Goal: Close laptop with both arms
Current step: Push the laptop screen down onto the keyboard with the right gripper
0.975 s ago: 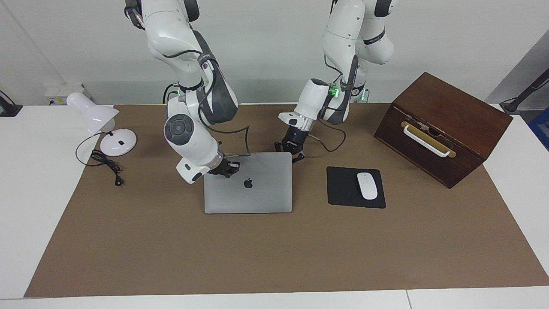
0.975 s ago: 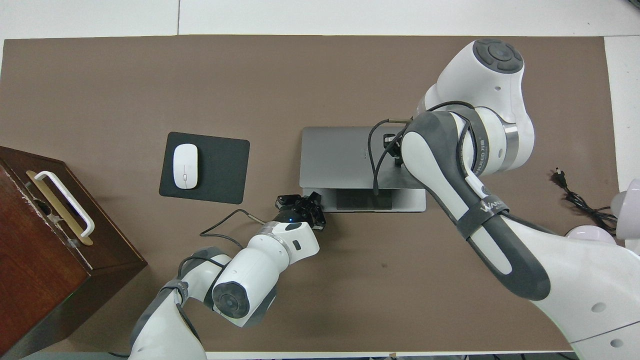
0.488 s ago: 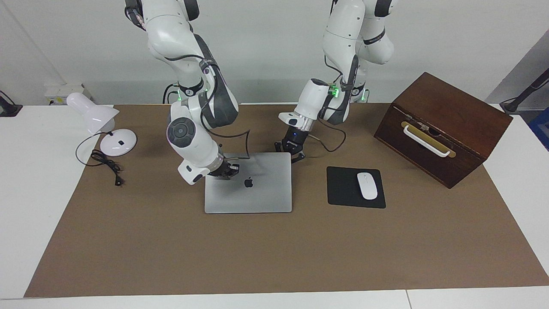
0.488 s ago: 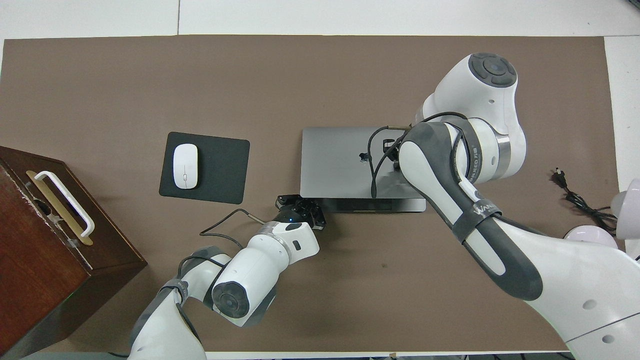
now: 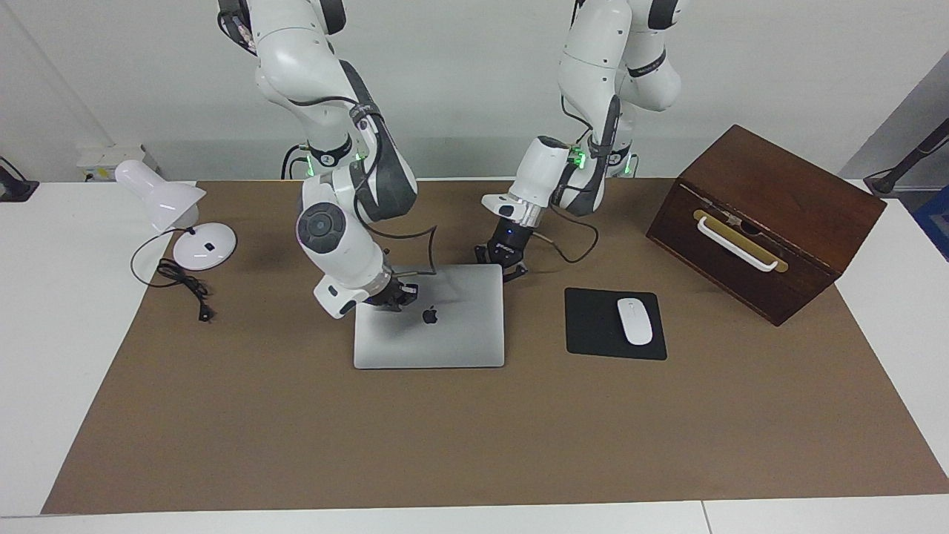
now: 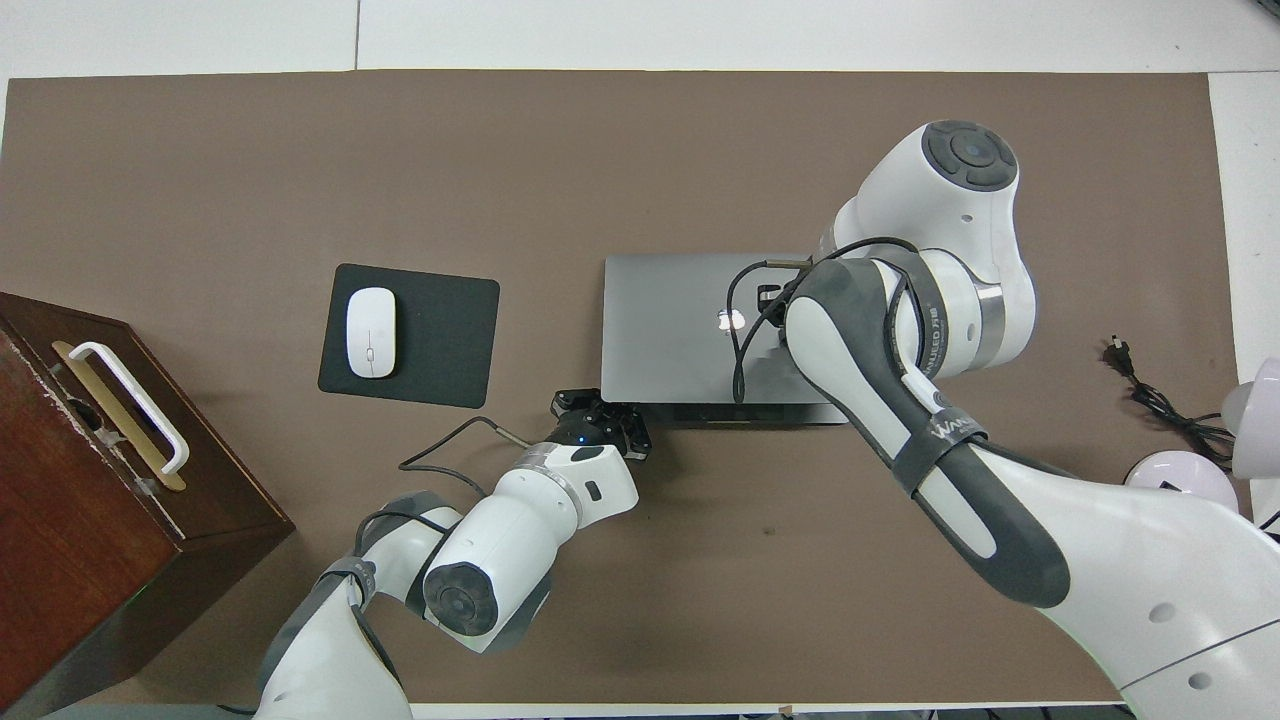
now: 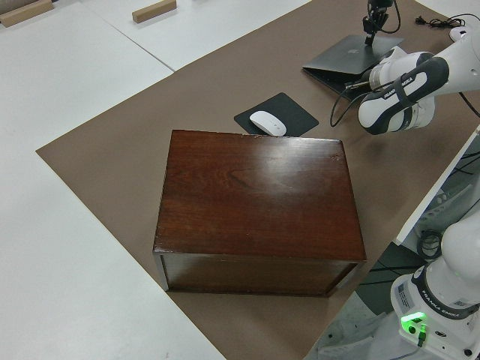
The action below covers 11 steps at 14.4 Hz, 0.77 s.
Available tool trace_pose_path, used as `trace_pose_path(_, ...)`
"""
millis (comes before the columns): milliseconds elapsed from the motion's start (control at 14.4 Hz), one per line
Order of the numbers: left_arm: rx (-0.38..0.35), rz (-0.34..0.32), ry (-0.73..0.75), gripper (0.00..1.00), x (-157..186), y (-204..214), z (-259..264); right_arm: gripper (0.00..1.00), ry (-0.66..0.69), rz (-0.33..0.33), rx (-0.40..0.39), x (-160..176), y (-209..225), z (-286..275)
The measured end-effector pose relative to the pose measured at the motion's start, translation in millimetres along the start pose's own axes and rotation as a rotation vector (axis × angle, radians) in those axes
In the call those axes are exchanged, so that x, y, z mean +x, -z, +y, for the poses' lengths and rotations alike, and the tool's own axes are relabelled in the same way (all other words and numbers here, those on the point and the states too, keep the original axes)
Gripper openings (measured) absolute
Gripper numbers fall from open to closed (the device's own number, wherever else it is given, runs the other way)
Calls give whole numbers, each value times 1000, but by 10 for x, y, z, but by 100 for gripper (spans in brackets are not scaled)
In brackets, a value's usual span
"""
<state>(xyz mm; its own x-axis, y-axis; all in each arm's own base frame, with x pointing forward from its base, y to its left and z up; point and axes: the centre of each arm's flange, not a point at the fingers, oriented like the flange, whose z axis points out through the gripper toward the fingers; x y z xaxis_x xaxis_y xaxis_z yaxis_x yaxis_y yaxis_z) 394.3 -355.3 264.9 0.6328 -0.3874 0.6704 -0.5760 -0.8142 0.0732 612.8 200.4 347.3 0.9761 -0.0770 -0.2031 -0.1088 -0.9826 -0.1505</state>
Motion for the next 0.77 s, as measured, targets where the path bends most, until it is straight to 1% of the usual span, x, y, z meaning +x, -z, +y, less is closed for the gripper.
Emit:
trace_pose_path(418, 0, 0, 0, 1, 0, 0, -1, 1, 3, -2, -2, -17, -25, -18)
trace_pose_path(766, 0, 0, 0, 1, 0, 0, -1, 1, -2, 10, -1, -32, -111, 15)
